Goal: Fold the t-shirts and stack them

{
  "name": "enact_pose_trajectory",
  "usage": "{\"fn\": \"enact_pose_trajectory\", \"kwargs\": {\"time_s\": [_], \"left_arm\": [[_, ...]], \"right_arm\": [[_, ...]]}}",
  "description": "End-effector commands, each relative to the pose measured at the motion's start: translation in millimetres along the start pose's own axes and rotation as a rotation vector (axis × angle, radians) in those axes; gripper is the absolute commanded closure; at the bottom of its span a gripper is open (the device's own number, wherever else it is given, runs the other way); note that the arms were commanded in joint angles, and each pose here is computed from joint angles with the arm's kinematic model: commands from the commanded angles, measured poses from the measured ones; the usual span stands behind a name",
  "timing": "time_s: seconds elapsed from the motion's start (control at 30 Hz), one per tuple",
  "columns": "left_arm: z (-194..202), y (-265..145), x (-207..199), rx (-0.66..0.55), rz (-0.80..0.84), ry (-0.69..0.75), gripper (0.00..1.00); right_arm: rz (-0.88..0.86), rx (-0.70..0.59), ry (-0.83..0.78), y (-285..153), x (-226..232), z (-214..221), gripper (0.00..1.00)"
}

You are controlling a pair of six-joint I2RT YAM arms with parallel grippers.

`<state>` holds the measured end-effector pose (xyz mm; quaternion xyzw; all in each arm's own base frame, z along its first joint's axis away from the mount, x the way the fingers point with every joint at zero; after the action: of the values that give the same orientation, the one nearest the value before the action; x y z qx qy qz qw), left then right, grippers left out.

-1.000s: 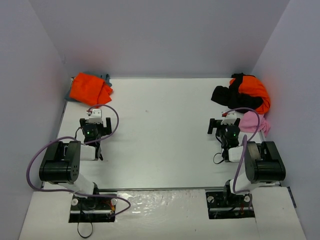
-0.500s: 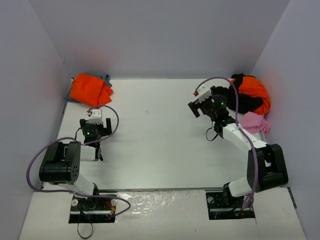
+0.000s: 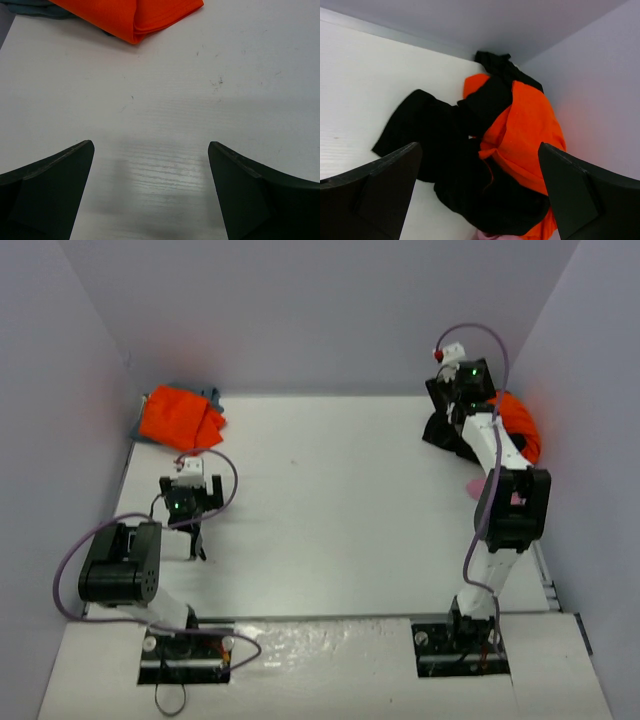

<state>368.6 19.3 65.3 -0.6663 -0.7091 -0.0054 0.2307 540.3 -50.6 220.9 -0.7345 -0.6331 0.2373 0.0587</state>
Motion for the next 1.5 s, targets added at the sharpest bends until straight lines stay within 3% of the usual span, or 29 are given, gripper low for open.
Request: {"fn": "enact_pose_trajectory", "kwargs": {"time_s": [0.0, 0.23, 0.37, 0.57, 0.8, 1.1, 1.3, 1.4, 1.47], "left_arm": [[-33.7, 4.8, 9.3, -0.106, -0.030, -0.003, 0.03], [-33.9, 5.2, 9.3, -0.106, -0.030, -0.003, 0.03], [-33.3, 5.0, 9.4, -0.104, -0.031, -0.003, 0.03], [-34.4, 5.0, 9.6, -0.107, -0.031, -0.003, 0.03], [-33.7, 5.1, 9.5, -0.105, -0.031, -0.003, 0.03], [-34.2, 4.1, 8.9, -0.098, -0.057, -0.001, 0.03], [-33.9, 4.1, 8.7, -0.097, -0.057, -0.001, 0.03], [-33.6, 4.1, 8.6, -0.096, -0.057, 0.000, 0.03], [-33.4, 4.2, 8.6, -0.096, -0.056, 0.000, 0.03]], "right_arm": [[0.124, 0.054, 0.000, 19.5, -20.4, 0.8, 0.00], [0.283, 0.034, 0.035, 35.8, -61.2, -18.2, 0.00], [0.357, 0.042, 0.095, 47.5, -84.4, -15.4, 0.07], [0.380, 0.128, 0.103, 56.0, -90.5, 15.8, 0.03], [0.383, 0.126, 0.182, 49.6, -107.4, 22.1, 0.00], [0.471, 0.215, 0.147, 66.6, -140.7, 53.3, 0.00], [0.430, 0.298, 0.112, 89.8, -134.5, 85.3, 0.00], [0.399, 0.312, 0.119, 94.9, -130.5, 93.3, 0.05], [0.381, 0.338, 0.123, 101.3, -129.7, 104.4, 0.31]]}}
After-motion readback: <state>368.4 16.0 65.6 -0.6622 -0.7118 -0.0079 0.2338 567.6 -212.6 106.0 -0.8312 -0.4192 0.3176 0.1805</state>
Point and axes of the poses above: each gripper's point midway between its finger pads, its own y axis out along the fingers, its own x axis along the line the jaws close on, z = x × y, the point moved 2 cm from there along -y, back along the fingers, and after that the axes turned 15 degrees about y, right-handed, at the moved point
